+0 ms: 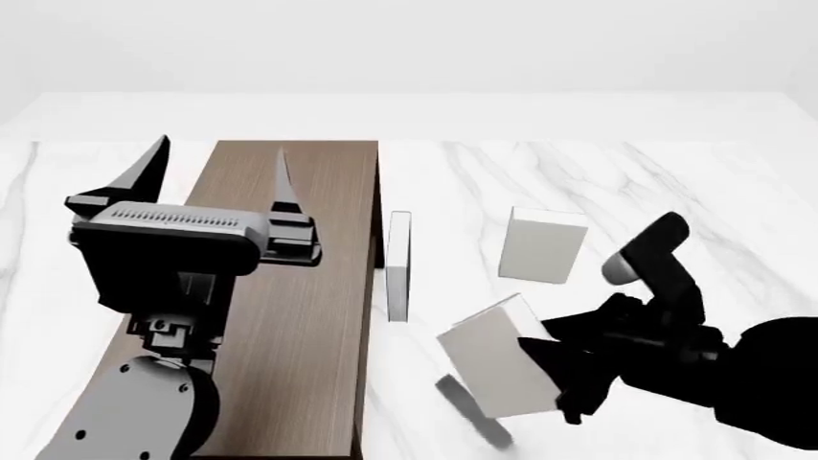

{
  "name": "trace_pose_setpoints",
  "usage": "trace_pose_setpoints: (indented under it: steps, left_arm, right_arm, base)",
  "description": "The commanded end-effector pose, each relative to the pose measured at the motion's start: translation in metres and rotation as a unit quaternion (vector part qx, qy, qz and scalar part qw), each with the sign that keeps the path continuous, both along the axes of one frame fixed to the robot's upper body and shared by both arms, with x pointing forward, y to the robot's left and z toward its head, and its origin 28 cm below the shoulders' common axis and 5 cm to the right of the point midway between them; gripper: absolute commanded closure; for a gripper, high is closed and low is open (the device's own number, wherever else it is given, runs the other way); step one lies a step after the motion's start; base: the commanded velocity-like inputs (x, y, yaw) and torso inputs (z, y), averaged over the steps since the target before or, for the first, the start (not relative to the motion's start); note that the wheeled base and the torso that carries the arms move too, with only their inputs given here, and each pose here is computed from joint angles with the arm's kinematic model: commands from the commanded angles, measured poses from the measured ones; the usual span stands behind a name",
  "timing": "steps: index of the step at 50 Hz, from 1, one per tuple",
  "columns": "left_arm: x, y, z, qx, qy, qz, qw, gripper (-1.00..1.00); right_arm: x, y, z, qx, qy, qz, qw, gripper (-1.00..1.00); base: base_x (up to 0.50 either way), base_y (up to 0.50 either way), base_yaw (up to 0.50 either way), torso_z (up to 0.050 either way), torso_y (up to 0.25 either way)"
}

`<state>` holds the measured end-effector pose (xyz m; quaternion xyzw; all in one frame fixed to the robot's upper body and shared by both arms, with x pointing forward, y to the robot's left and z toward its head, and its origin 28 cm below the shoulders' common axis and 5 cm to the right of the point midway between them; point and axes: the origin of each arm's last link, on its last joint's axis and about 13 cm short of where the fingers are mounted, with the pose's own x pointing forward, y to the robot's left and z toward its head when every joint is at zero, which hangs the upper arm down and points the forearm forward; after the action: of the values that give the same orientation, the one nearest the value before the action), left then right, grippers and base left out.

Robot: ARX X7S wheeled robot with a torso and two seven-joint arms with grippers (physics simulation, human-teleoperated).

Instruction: Pick up the book on the right and place it under the cabinet shelf.

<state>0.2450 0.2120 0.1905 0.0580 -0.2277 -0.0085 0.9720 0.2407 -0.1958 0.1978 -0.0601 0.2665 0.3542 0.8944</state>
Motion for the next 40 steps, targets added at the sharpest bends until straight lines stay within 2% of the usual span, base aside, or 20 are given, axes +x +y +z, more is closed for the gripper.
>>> trace_pose_setpoints:
  steps: [1,16,29,40]
  left_arm:
    - [0.0,0.001,0.001,-0.003,-0.001,0.001,1.0,-1.0]
    - [-0.001,0.002,0.002,-0.008,-0.003,0.001,1.0,-1.0]
    - [-0.002,0.002,0.003,-0.009,-0.003,0.001,1.0,-1.0]
    - [-0.001,0.003,0.003,-0.011,-0.004,0.0,1.0,-1.0]
  right_arm:
    - [0.007,0.012,-0.01,0.141,-0.011,0.001,0.99,1.0]
    - [0.008,0.016,-0.081,0.237,0.031,-0.038,0.97,1.0]
    - [0.003,0.021,-0.124,0.308,0.057,-0.067,0.947,1.0]
    - [0.007,0.026,-0.155,0.349,0.08,-0.09,0.929,1.0]
  base:
    - [0.0,0.0,0.0,0.0,0.0]
    - [0.0,0.0,0.0,0.0,0.001]
    - [0.0,0.0,0.0,0.0,0.0]
    - [0.0,0.0,0.0,0.0,0.001]
